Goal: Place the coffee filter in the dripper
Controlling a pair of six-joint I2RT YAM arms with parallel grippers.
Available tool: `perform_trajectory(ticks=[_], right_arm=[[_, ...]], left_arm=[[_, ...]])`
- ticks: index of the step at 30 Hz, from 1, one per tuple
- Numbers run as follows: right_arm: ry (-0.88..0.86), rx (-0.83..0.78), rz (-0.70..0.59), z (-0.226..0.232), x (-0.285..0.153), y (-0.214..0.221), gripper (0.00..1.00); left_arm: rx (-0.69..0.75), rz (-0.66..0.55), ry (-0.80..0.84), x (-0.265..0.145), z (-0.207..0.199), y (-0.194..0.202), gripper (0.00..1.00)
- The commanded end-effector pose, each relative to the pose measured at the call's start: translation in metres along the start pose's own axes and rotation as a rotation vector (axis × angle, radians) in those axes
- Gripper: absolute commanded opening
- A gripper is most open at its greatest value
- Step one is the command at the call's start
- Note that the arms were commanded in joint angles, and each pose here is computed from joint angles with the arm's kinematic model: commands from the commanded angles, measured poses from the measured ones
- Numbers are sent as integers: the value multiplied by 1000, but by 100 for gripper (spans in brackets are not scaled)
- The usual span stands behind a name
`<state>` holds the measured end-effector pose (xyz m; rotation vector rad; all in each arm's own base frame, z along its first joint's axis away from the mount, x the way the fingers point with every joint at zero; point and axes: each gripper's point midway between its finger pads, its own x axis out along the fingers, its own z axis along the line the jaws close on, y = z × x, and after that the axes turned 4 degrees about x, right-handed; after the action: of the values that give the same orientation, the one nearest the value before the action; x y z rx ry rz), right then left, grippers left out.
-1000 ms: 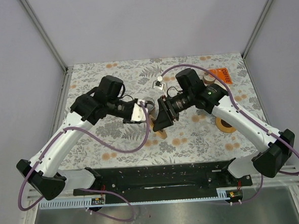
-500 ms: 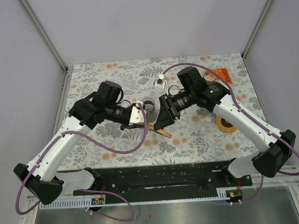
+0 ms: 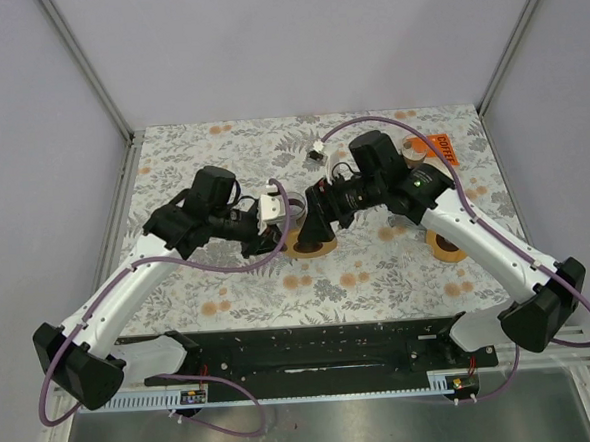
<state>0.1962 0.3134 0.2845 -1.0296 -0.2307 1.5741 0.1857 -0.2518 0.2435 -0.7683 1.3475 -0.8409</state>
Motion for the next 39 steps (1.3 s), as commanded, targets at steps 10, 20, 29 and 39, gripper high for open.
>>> perform_trajectory(ticks=[10,20,29,39], right_arm=[[318,-208,-394,-3,-68,-83,99],[510,-131,-512,-23,-93,-111,99],[607,-158,-426,-36,-61,-116,90],[559,-192,-263,-51,-11,-99,82]], left_arm=[[-172,-115,-167,-16,32,-17,0],[-589,-246,-200,-43,54,-30,0],[-832,-380,-168,-55,60,-40,0],[-921,-459,-67,-57,56,-52,0]])
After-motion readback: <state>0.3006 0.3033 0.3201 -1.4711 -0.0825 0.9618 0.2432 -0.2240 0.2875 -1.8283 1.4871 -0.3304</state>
